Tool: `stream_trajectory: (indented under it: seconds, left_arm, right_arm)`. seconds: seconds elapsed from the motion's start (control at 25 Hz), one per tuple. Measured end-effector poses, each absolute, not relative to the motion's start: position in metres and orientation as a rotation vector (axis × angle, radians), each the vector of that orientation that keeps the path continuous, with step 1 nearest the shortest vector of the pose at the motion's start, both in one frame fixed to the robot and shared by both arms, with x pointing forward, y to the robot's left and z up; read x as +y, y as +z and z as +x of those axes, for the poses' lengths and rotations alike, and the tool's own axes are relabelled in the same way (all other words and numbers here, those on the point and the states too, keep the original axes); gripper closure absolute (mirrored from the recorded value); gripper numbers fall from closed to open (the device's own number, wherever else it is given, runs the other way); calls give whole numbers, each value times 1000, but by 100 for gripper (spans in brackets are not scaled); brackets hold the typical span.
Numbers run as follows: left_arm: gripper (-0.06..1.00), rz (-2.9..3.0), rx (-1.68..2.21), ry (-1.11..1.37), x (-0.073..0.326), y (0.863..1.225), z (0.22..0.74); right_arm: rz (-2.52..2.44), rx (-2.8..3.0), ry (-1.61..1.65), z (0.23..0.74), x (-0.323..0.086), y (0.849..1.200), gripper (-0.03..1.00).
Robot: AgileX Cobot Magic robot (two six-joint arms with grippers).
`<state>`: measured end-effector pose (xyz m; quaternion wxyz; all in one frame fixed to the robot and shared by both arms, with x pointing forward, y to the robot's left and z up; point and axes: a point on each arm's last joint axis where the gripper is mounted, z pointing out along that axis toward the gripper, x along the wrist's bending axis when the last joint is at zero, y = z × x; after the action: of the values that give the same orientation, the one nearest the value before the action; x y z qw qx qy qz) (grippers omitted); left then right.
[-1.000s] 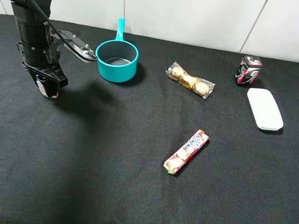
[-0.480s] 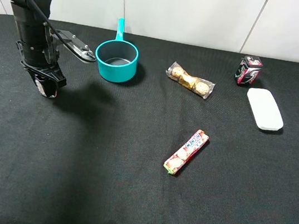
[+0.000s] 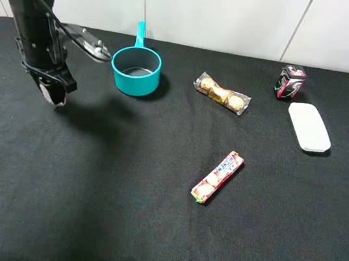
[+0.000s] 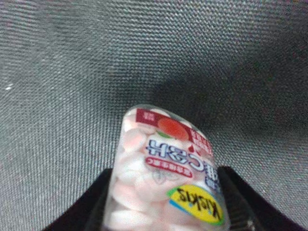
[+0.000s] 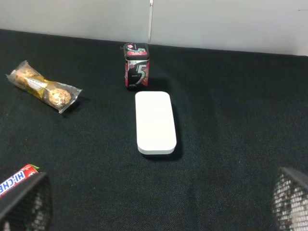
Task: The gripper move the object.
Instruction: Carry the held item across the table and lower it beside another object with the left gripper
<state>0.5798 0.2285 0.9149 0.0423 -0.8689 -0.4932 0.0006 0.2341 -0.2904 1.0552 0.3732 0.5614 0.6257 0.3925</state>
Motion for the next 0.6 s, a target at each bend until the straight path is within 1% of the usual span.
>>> stream_trajectory:
  seconds: [0.4, 0.6]
  left_arm:
    - [45, -2627, -1580, 53, 227, 946, 572]
    - [45, -2606, -1578, 81, 219, 955, 572]
  right_arm:
    - [1438, 1603, 1005, 234, -290, 1055, 27]
    - [1438, 1603, 1005, 234, -290, 1055, 27]
